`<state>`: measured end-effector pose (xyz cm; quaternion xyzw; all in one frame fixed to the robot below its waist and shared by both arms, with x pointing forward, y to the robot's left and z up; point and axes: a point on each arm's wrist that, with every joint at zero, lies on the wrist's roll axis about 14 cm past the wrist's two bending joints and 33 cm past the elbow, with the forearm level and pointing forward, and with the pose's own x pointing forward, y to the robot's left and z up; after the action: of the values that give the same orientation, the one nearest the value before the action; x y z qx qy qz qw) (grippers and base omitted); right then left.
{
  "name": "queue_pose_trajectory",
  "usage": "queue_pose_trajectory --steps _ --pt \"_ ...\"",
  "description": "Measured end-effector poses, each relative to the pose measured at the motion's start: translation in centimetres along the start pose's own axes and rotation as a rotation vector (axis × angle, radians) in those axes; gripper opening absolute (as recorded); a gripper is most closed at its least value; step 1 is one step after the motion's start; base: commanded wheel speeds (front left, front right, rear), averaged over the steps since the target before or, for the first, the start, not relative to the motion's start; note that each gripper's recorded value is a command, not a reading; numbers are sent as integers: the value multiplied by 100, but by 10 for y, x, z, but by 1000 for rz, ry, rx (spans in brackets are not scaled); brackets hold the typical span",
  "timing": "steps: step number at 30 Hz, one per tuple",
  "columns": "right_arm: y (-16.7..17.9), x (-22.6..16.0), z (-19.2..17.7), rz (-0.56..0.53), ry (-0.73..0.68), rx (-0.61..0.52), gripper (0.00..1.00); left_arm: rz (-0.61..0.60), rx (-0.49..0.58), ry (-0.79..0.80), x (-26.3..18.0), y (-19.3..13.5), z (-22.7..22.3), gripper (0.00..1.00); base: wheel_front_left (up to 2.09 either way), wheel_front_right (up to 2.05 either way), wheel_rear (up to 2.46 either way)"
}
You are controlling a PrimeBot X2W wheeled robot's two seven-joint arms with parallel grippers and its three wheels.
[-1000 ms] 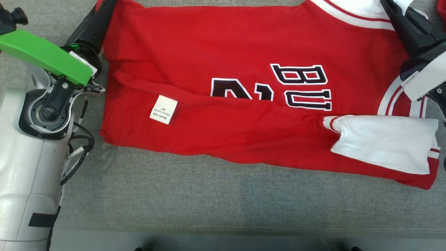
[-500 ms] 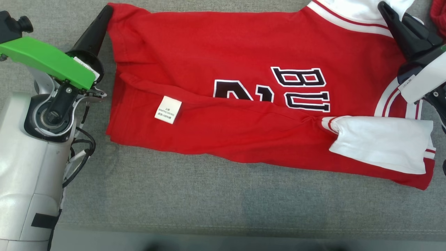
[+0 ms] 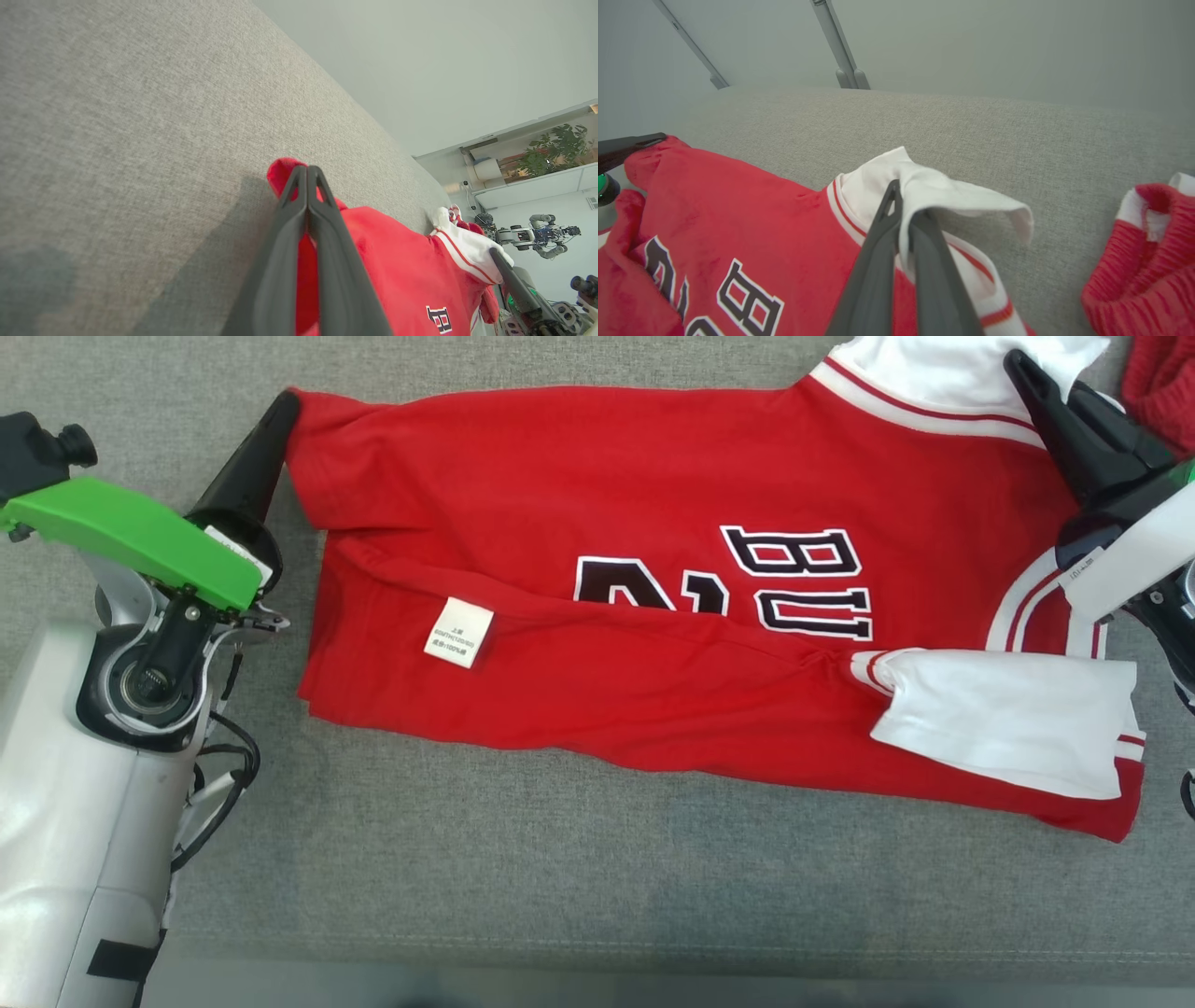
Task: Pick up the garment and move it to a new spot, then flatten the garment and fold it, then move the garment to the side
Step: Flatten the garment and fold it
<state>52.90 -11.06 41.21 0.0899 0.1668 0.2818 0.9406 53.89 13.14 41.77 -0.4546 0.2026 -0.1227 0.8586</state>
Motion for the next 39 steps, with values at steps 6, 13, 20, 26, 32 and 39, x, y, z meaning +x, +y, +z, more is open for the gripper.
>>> queue_pose_trajectory --steps 6,13,20,26,32,39 --pt "2 -9 21 4 -60 -39 0 -48 17 -25 -11 -18 4 0 0 0 0" --pt "11 -22 22 17 -67 -53 0 -86 37 -13 -26 -34 -5 0 0 0 0" --pt "23 -36 24 31 -82 -52 0 -112 38 -20 -43 -44 -11 0 0 0 0" --pt "22 -48 12 20 -59 -38 0 -121 22 -47 -51 -47 -12 0 0 0 0" --pt "23 -60 1 8 -48 -14 0 -107 1 -76 -62 -43 -12 0 0 0 0" --pt "30 -77 -7 0 -51 4 0 -86 -18 -103 -76 -36 -10 0 0 0 0"
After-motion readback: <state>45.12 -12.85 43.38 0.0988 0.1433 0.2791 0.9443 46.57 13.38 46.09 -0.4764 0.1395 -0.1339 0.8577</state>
